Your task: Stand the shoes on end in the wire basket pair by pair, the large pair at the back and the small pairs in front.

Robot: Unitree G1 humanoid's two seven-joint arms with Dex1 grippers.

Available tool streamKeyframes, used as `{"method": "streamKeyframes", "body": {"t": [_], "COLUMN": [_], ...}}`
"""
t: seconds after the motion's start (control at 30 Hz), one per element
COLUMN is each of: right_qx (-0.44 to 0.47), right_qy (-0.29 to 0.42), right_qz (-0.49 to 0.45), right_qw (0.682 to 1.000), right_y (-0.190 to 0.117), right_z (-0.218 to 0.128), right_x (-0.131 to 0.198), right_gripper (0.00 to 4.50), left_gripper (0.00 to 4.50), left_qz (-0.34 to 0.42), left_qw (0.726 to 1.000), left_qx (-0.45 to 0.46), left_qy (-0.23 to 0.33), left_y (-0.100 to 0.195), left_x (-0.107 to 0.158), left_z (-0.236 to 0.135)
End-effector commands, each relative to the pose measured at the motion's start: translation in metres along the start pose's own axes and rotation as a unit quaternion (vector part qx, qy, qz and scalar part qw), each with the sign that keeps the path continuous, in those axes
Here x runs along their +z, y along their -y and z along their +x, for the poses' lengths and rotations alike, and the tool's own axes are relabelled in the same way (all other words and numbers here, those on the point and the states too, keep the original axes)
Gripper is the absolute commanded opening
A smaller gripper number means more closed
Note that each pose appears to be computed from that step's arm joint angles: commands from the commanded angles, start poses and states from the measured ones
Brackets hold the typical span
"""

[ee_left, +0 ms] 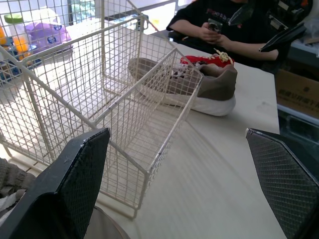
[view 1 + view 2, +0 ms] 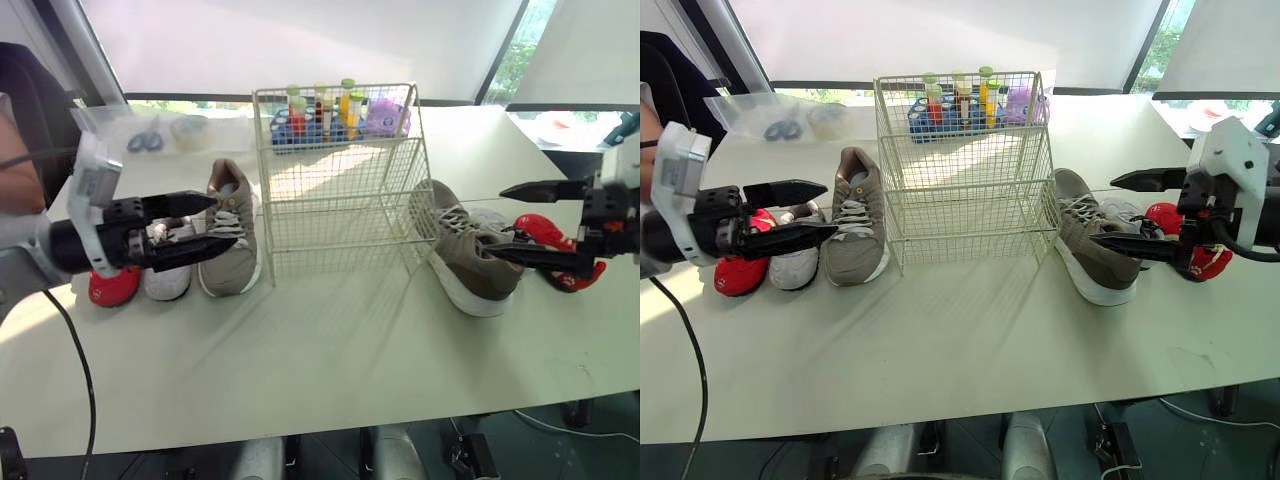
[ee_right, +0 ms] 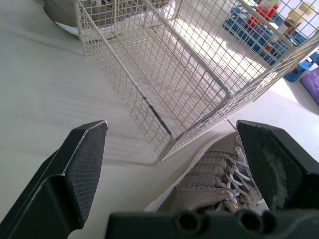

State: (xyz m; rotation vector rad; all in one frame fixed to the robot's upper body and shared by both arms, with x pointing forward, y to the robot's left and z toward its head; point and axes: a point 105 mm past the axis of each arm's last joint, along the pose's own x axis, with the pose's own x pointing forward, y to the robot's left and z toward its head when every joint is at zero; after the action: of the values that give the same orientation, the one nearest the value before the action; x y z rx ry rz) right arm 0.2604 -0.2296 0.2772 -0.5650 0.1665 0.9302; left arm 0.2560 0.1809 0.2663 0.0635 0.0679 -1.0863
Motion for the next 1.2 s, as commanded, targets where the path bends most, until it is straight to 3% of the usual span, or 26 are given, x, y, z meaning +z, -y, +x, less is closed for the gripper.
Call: {"method": "streamKeyframes", "body": {"t": [0.03,0.73,1.0,1.2], "right_qx": [-0.014,-0.009,0.06,0.104], "right_qy": [0.003,0.007,0.008,-0.037], "right_qz": [-0.032,-0.047,-0.129,-0.161], "right_qw": [0.999,0.999,0.99,0.981], "right_y": [0.001,-0.005,-0.009,-0.011], "right_z": [-0.008,0.012,0.062,0.102], "right_x": [0.013,0.01,0.019,-0.003], "right_gripper": [4.5,4.5,4.5,4.5], "left_gripper": [4.48,4.48,4.48,4.48], "left_qz": [0.024,0.039,0.047,0.05], "left_qw": [1.0,0.999,0.999,0.998], "left_qx": [-0.007,0.001,-0.005,-0.006], "left_qy": [0.005,0.013,0.019,0.024], "left_y": [0.007,-0.001,-0.002,0.0], "left_x": [0.01,0.01,0.013,0.013], "left_z": [-0.003,0.007,0.017,0.021]}}
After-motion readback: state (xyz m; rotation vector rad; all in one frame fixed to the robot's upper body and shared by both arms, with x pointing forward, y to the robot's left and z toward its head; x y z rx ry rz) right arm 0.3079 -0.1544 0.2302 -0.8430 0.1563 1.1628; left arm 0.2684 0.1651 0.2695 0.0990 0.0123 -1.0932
